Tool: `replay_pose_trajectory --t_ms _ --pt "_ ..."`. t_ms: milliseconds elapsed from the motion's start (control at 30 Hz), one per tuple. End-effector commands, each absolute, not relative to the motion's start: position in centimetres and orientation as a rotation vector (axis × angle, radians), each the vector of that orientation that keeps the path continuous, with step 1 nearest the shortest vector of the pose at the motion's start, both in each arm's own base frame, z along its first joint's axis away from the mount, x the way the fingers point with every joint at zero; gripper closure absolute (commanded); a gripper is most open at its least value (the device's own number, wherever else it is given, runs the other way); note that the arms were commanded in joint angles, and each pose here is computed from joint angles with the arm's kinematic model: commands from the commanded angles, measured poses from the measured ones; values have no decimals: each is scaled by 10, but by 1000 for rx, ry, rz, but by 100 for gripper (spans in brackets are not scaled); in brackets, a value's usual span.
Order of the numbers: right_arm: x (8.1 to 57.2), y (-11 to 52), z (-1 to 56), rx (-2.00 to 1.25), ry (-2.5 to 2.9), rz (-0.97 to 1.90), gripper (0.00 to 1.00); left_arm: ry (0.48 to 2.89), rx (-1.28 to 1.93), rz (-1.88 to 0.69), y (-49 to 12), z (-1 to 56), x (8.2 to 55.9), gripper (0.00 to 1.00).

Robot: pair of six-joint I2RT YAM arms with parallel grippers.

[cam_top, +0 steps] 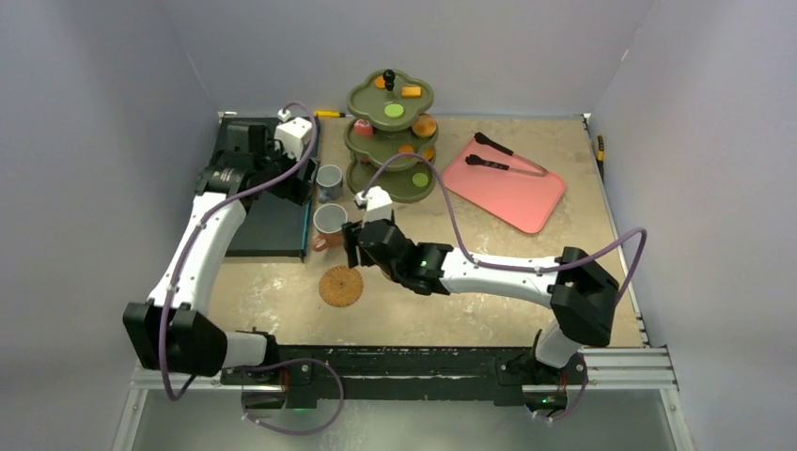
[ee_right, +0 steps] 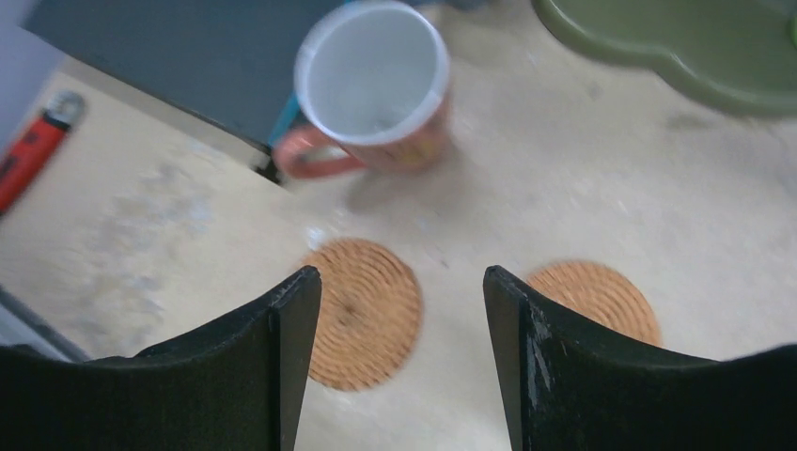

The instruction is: Serve the afternoon tea

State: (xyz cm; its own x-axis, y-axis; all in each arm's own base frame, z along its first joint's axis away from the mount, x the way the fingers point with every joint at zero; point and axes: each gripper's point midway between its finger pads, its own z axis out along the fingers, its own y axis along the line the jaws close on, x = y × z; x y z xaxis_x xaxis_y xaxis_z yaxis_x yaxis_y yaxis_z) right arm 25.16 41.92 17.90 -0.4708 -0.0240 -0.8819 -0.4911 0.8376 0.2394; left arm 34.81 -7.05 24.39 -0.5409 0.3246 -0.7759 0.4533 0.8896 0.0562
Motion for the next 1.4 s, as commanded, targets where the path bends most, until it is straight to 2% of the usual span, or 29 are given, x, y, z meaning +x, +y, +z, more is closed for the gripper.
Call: replay_pose_trajectory --t_ms 0,133,333,567,867,933,1133,1367 --pt "252 368 185 -220 2003 530 34 2163 661 -352 -96 219 366 28" --pt "239 334 174 -158 2023 518 36 2208 756 -475 -111 191 370 42" --pt "227 306 168 -101 2046 522 36 2279 879 -512 -115 150 371 50" --pt "227 303 170 -100 2045 511 37 2286 1047 -414 -115 127 373 55" --pt "230 303 171 -93 2036 498 39 2337 1001 -372 -115 107 375 95" --pt "232 303 172 -99 2030 486 39 2352 922 -362 -114 109 374 100" --pt "236 309 160 -114 2047 440 36 2430 547 -368 -110 111 363 100" --pt "231 343 159 -210 2013 476 28 2398 195 -403 -116 115 354 100"
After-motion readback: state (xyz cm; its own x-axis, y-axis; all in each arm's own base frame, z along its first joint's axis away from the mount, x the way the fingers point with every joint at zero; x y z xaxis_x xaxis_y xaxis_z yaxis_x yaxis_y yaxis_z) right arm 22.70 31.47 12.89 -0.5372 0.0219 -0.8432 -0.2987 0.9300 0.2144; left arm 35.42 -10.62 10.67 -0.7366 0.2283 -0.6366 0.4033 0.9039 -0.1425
